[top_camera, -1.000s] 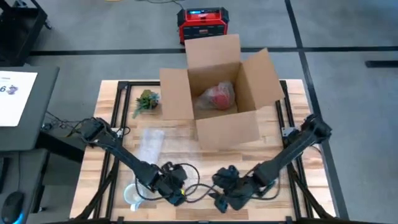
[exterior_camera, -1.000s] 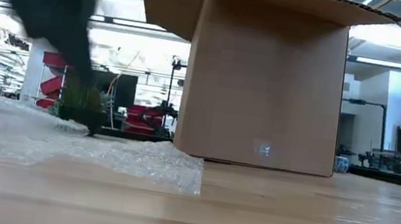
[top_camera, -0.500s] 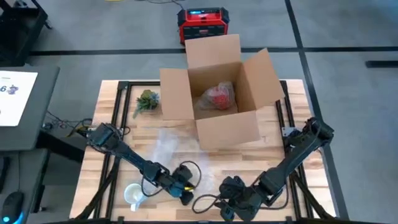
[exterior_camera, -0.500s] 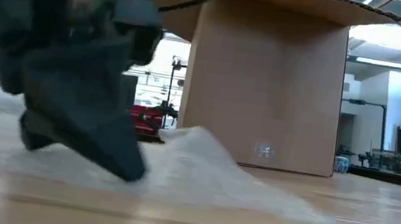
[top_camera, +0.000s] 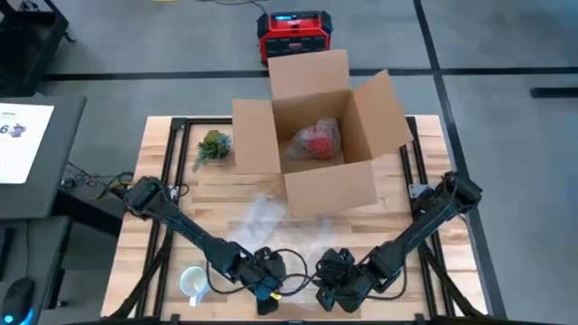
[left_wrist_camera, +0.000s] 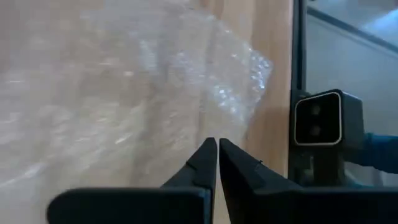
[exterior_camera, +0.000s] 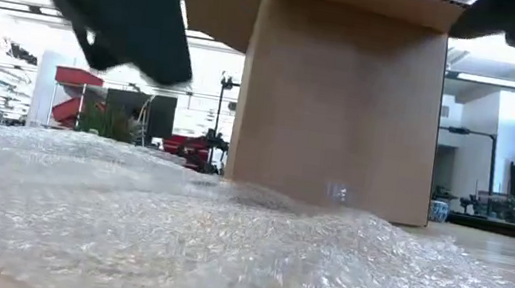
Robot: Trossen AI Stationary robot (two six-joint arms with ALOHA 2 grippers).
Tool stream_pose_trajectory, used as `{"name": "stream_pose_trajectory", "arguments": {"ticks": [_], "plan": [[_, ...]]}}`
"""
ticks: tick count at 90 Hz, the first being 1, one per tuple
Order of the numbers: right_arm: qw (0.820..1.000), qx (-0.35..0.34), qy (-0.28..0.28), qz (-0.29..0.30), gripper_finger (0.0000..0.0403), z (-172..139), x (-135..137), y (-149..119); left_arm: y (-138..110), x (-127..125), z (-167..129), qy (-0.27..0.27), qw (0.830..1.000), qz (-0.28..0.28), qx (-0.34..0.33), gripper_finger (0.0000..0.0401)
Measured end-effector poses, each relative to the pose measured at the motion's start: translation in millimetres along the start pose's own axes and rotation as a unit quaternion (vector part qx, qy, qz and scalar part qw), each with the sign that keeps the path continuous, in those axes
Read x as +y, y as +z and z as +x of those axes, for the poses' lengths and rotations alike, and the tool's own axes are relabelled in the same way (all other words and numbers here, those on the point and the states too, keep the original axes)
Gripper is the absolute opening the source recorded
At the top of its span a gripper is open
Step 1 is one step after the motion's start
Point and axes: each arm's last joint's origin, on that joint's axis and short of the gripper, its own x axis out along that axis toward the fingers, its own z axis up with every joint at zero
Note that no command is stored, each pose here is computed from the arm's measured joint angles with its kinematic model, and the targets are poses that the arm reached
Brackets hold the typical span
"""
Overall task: Wrap mug
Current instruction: Wrap the white mug with bubble wrap
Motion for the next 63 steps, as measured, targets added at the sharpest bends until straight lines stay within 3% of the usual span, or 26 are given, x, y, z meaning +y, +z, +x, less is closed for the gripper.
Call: {"name": "stream_pose_trajectory", "arguments": {"ticks": [24, 46, 63], "plan": [[1.0, -0.009, -0.005, 0.025, 0.007, 23.7, -36.8, -9.7, -13.4, 17.7, -15.5, 0.104, 0.992, -0.041, 0.064, 0.0], [0.998, 0.001, -0.038, 0.052, 0.005, 35.9, -72.5, -20.3, -27.3, 35.2, -23.1, 0.213, 0.969, -0.047, 0.113, 0.0], [0.996, 0.048, -0.05, 0.052, 0.0028, 34.9, -83.0, -33.1, -35.1, 44.1, -24.9, 0.248, 0.958, -0.043, 0.137, 0.0]]}}
